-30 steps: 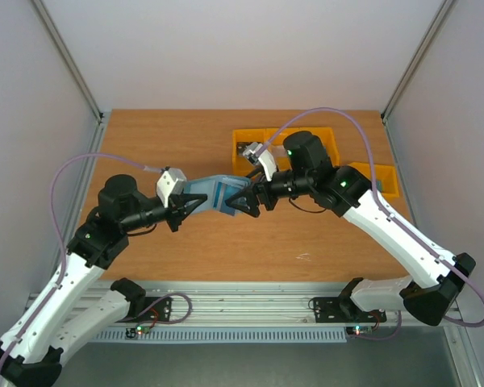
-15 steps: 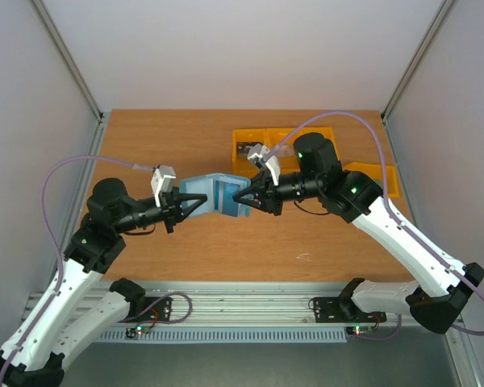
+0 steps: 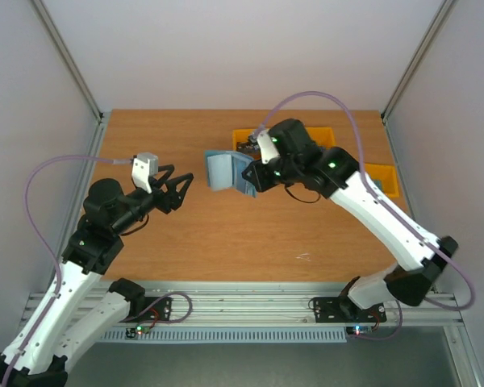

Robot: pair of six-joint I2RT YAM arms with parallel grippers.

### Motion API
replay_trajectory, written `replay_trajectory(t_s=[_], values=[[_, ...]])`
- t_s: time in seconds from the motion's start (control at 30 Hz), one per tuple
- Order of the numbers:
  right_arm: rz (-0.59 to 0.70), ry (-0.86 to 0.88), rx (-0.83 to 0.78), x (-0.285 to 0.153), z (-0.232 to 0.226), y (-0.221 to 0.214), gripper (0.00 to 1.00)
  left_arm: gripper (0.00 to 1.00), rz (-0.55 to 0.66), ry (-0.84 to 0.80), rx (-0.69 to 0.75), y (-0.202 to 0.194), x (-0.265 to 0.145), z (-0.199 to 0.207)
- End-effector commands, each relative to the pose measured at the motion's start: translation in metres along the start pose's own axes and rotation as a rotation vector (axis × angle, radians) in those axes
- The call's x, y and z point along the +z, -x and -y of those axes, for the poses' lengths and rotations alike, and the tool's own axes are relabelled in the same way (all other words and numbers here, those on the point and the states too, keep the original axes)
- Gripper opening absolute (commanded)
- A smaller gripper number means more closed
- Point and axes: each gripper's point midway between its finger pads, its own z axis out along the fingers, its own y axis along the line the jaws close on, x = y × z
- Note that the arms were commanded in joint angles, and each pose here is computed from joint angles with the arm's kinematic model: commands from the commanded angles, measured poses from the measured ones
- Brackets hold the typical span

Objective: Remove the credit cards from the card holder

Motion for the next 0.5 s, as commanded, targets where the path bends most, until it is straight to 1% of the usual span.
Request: replay_trajectory(t_s=[0.0, 0.03, 0.07, 0.13, 0.2, 0.27, 0.3, 0.37, 0.47], values=[[-0.138, -0.484, 0.063, 0.002, 0.055, -0.021, 0.01, 0.67, 0.099, 0.031, 0.154, 0.019, -0.004, -0.003], [-0.163, -0.511, 0.037, 0.006, 0.052, -0.023, 0.01, 0.65, 0.108, -0.019, 0.158, 0.021, -0.005, 0.007], [-0.183, -0.522, 0.022, 0.01, 0.049, -0.023, 0.01, 0.6, 0.113, -0.079, 0.157, 0.02, -0.005, 0.016], [-0.202, -0.486, -0.024, 0.019, 0.035, -0.019, 0.01, 0.49, 0.097, -0.266, 0.175, 0.013, -0.008, 0.047], [-0.188, -0.371, -0.057, 0.032, 0.014, -0.014, 0.01, 0.46, 0.05, -0.444, 0.176, 0.0, -0.013, 0.074], [-0.154, -0.233, -0.076, 0.038, -0.008, -0.009, 0.01, 0.43, -0.026, -0.553, 0.107, -0.015, -0.016, 0.089], [-0.135, -0.166, -0.086, 0.039, -0.02, -0.006, 0.01, 0.41, -0.059, -0.572, 0.062, -0.019, -0.015, 0.091], [-0.101, -0.08, -0.107, 0.034, -0.036, -0.002, 0.01, 0.36, -0.105, -0.557, -0.02, -0.026, -0.01, 0.087], [-0.073, 0.027, -0.148, 0.028, -0.055, 0.002, 0.01, 0.36, -0.144, -0.506, -0.096, -0.034, -0.001, 0.077]])
